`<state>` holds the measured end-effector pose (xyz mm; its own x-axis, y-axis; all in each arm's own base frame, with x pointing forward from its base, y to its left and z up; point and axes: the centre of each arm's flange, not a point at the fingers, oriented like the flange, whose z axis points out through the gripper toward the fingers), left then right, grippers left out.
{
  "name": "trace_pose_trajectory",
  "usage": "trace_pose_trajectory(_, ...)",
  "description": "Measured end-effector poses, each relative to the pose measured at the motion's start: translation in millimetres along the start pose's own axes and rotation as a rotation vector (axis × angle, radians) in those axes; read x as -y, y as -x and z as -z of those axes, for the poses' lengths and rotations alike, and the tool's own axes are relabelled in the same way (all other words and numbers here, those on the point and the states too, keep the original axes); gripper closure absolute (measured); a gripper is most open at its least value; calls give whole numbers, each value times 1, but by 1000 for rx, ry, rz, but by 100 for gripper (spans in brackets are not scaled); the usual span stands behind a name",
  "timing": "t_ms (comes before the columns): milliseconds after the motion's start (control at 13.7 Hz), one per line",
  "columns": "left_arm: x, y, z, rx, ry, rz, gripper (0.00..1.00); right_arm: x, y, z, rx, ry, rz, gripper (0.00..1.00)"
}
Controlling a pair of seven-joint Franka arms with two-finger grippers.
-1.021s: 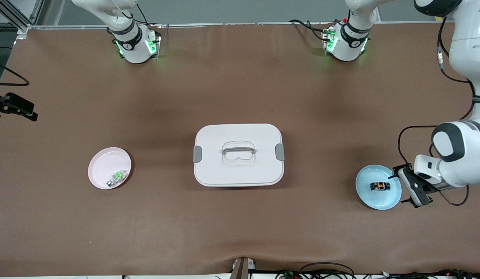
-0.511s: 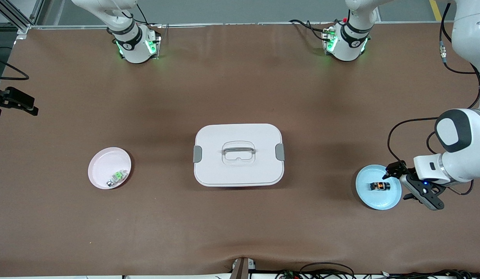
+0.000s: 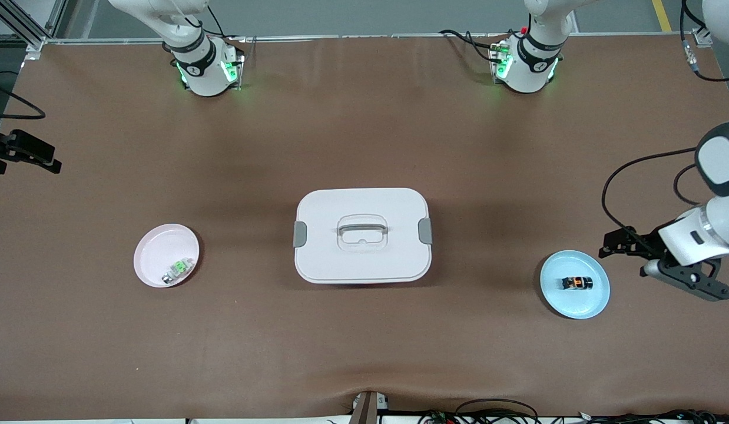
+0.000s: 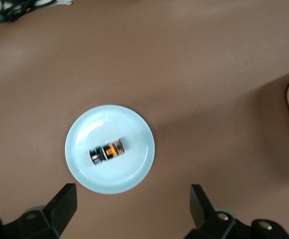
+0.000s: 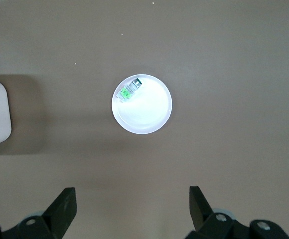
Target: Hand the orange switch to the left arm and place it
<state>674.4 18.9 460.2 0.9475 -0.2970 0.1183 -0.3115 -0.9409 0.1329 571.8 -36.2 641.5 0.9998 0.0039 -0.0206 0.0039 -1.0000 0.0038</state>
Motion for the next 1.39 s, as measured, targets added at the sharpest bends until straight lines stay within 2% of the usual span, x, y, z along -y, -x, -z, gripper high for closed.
trace_pose_trajectory(292, -18, 14, 43, 15, -30, 174, 0, -1, 1, 1, 0, 0, -3, 0)
trace_pose_trajectory(511, -34, 25, 63, 65, -107, 285, 0, -3, 1, 1, 0, -2, -8, 0)
trace_pose_trajectory(729, -58, 30, 86, 76, -172, 298, 0, -2, 1, 1, 0, -4, -6, 0)
trace_pose_trajectory(1021, -50, 38, 118, 75, -230, 286, 0, -2, 1, 1, -4, -4, -6, 0)
trace_pose_trajectory(1167, -53, 40, 128, 96, -232, 283, 0, -2, 1, 1, -1, -4, -6, 0)
trace_pose_trajectory(1386, -73, 41, 146, 91, -230, 267, 0, -2, 3, 3, 0, -4, -7, 0)
